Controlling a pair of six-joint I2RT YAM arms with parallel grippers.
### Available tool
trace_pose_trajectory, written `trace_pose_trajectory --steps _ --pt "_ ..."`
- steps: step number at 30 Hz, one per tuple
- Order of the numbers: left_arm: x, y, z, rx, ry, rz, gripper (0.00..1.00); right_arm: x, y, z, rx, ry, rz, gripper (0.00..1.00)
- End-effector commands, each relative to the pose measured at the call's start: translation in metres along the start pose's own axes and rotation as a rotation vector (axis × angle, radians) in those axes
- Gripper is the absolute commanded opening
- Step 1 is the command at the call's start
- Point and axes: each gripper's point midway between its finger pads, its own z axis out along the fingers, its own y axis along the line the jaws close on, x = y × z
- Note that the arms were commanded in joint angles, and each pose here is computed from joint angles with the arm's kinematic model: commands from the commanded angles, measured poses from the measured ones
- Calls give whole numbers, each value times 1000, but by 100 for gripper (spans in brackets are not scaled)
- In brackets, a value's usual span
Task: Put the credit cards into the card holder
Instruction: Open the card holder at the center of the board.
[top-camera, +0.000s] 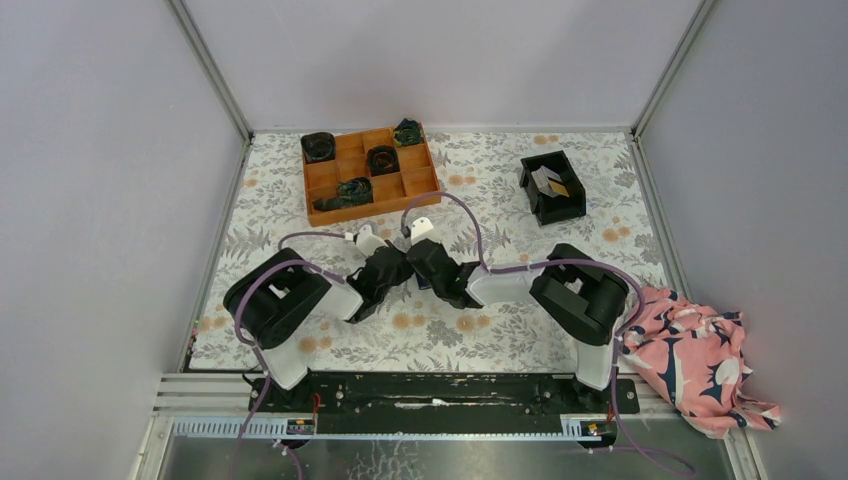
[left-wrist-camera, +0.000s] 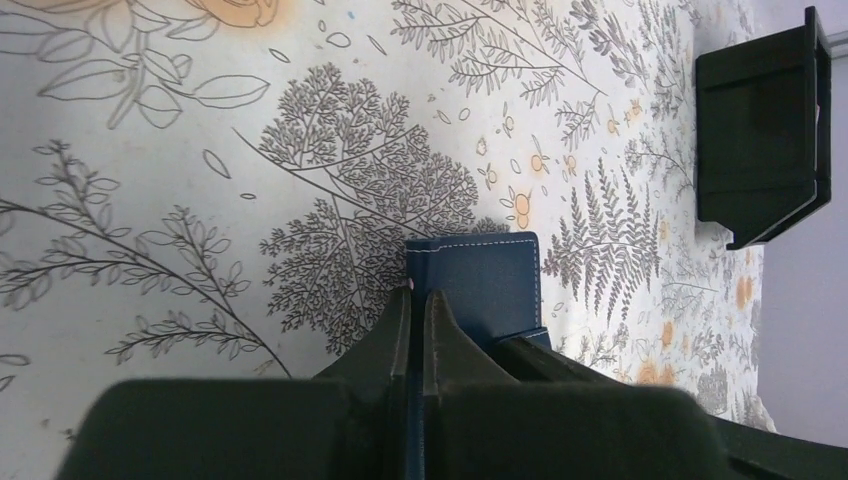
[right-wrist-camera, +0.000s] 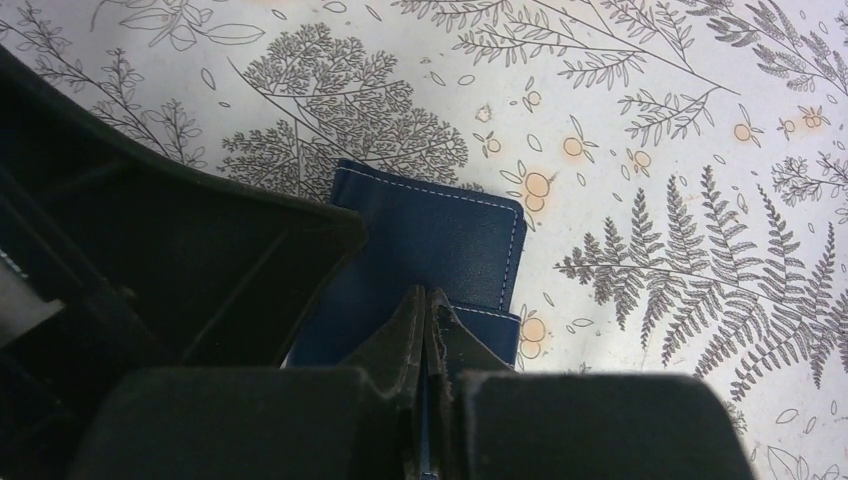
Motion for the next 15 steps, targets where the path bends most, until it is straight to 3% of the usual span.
trace_pose_trajectory --steps 1,15 --pt "41 66 -7 -192 143 87 0 -8 -3 -12 -27 -1 43 0" --pt "42 99 -14 -297 119 80 0 -19 -51 -34 49 -36 120 0"
